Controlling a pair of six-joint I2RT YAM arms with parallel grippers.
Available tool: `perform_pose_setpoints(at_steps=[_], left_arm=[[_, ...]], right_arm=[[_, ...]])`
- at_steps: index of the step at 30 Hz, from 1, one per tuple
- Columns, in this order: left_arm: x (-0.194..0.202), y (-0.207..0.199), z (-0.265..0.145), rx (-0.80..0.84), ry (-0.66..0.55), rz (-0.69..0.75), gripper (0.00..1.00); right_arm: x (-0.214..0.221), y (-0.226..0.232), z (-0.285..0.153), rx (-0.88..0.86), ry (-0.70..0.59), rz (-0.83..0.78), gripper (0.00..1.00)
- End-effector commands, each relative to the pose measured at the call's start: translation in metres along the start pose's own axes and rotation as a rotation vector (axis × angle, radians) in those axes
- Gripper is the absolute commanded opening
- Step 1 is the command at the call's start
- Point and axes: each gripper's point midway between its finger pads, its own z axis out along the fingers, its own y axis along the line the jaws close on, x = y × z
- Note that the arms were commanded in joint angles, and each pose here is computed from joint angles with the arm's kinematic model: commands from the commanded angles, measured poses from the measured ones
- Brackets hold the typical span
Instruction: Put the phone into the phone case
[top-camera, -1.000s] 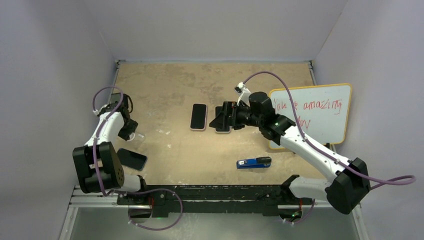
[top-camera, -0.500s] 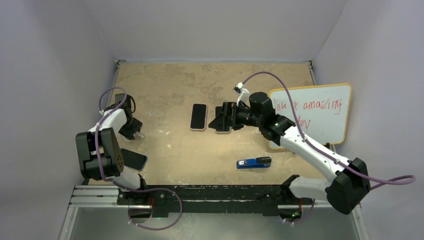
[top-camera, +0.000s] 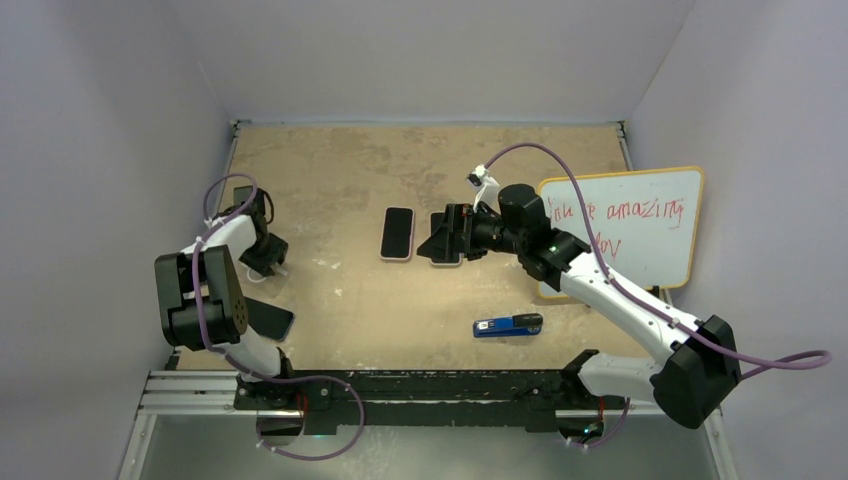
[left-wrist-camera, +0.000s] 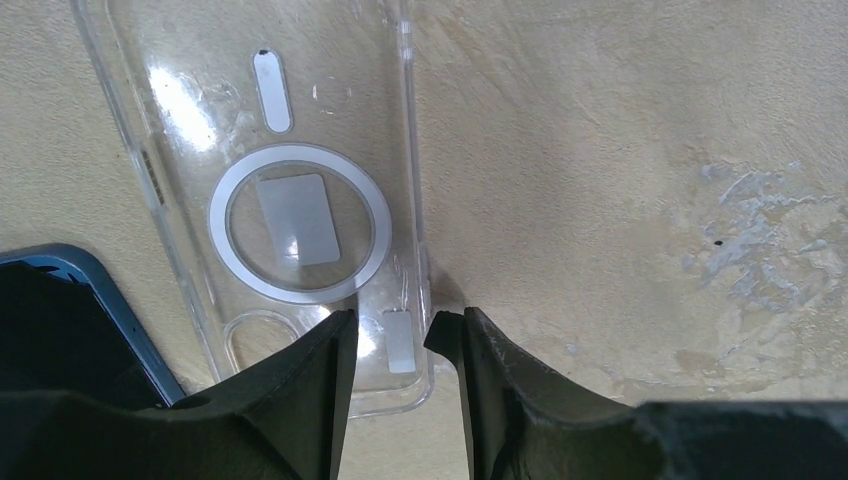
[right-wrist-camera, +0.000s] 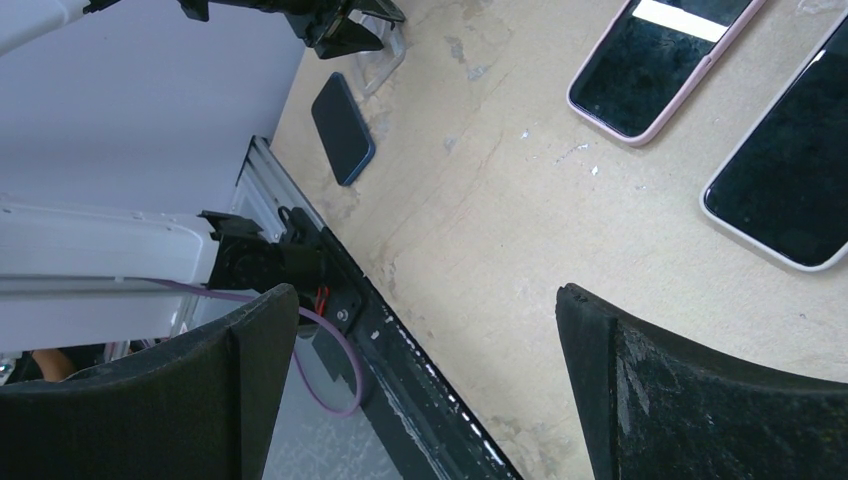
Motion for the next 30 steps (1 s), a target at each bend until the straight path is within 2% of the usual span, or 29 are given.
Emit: perform_pose_setpoints(at_steps=[1, 5, 11, 16, 24, 30], left_arm=[[0.004, -0.005, 0.006, 0.0, 0.015, 0.022, 0.43], [0.011, 0.0, 0.009, -0.026, 0.039, 0.035, 0.44], [0.004, -0.008, -0.002, 0.027, 0.013, 0.055, 0.49], [0.005, -0.003, 0.0, 0.005, 0.012, 0.049, 0.47], [0.024, 0.007, 0.014, -0.034, 0.082, 0.07, 0.38], [0.034, 0.01, 0.013, -0.032, 0.125, 0.099, 0.17]], right_arm=[[-0.008, 0.009, -0.006, -0.019, -0.033, -0.035, 0.99], [-0.009, 0.01, -0.006, -0.019, -0.039, -0.035, 0.99], [-0.006, 0.007, -0.007, -0.011, -0.037, -0.026, 0.99], [-0.009, 0.009, -0.01, -0.012, -0.05, -0.026, 0.99], [-0.009, 0.009, -0.012, -0.007, -0.055, -0.027, 0.98], [-0.011, 0.01, -0.012, -0.01, -0.062, -0.024, 0.99]])
